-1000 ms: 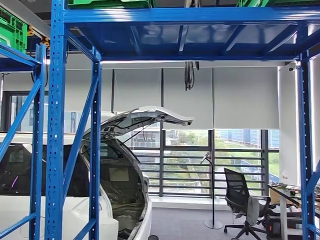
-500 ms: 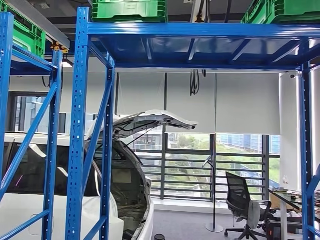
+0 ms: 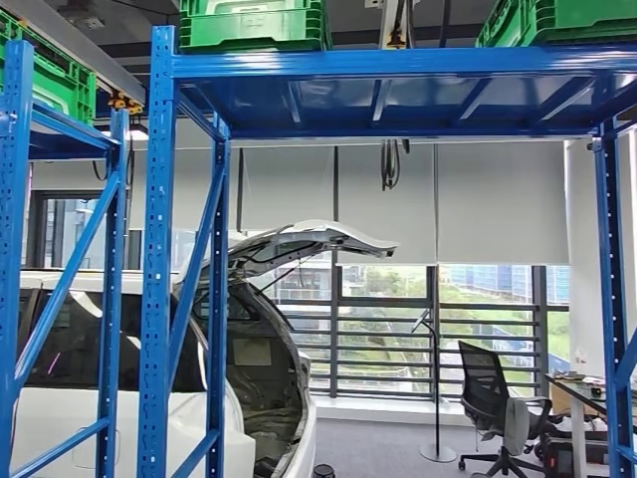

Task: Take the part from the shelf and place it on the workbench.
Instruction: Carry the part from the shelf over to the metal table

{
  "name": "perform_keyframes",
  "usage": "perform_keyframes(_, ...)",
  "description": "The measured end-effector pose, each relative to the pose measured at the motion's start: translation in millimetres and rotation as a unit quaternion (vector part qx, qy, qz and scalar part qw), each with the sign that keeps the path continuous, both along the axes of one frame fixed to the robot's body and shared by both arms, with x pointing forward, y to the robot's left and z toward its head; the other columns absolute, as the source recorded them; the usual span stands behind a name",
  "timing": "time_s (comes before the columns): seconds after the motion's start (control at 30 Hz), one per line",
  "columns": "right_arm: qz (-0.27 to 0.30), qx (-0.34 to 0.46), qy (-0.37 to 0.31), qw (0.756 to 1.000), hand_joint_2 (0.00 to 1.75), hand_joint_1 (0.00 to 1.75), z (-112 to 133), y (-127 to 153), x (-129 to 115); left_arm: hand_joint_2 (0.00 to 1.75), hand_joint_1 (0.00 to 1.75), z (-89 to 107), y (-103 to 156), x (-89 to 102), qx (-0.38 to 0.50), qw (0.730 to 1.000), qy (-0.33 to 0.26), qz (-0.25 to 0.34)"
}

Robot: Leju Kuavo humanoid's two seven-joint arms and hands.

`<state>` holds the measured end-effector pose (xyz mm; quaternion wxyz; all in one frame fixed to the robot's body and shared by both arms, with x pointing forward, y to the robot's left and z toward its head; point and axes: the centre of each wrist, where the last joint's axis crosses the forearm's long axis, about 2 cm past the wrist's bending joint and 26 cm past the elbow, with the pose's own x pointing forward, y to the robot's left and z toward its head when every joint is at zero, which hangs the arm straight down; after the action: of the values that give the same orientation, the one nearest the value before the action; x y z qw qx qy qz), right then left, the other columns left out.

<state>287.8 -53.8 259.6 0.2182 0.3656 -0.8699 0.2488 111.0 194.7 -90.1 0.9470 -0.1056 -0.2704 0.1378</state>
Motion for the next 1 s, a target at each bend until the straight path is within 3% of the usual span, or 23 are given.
perform_keyframes(1.0, 0.001, -0.003, 0.002, 1.000, 1.75, 1.75, -1.8, 0.9, -0.2, 1.75, 0.00, -0.1, 0.4, 0.0, -0.001, 1.000, 0.000, 0.004)
